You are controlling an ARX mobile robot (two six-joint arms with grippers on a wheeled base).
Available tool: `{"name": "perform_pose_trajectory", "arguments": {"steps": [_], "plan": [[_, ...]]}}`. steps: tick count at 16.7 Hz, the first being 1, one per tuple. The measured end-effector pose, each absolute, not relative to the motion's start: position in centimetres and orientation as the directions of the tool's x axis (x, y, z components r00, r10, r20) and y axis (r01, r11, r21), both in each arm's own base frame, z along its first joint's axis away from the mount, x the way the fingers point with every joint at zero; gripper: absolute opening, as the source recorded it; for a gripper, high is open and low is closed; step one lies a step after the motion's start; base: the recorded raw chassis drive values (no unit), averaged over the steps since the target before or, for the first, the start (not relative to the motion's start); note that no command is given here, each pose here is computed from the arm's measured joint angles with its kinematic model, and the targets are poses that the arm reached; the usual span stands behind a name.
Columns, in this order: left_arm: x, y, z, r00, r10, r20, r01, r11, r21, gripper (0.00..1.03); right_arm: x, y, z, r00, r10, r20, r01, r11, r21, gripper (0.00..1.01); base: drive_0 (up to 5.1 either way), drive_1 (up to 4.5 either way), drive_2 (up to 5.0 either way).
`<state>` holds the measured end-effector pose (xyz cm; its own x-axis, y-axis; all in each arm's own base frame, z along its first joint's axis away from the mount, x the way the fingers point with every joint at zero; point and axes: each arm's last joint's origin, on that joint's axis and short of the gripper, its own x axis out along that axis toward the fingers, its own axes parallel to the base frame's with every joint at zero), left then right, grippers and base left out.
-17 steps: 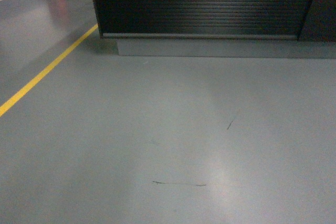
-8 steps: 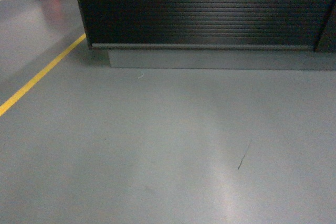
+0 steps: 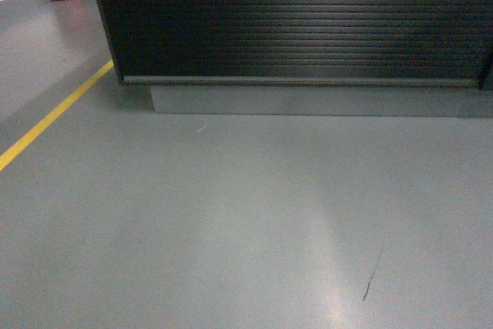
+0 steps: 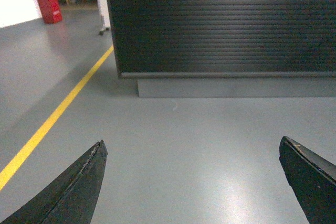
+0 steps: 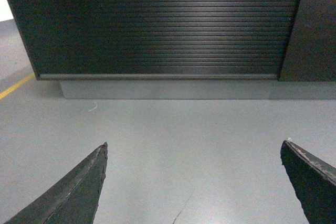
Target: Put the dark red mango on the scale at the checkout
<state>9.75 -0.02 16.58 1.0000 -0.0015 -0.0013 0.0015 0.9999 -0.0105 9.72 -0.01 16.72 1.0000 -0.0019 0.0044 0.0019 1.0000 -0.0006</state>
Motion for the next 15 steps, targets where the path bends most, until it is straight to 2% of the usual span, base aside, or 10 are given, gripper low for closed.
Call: {"name": "perform_pose_trajectory", "arguments": {"steps": [15], "plan": [[9.75, -0.02, 16.60, 1.000, -0.002, 0.001, 0.002, 1.000, -0.010, 0.98, 9.72, 0.00, 16.72, 1.000, -0.001, 0.004, 0.001, 1.000, -0.001, 0.98, 0.0, 4.28, -4.3]]}}
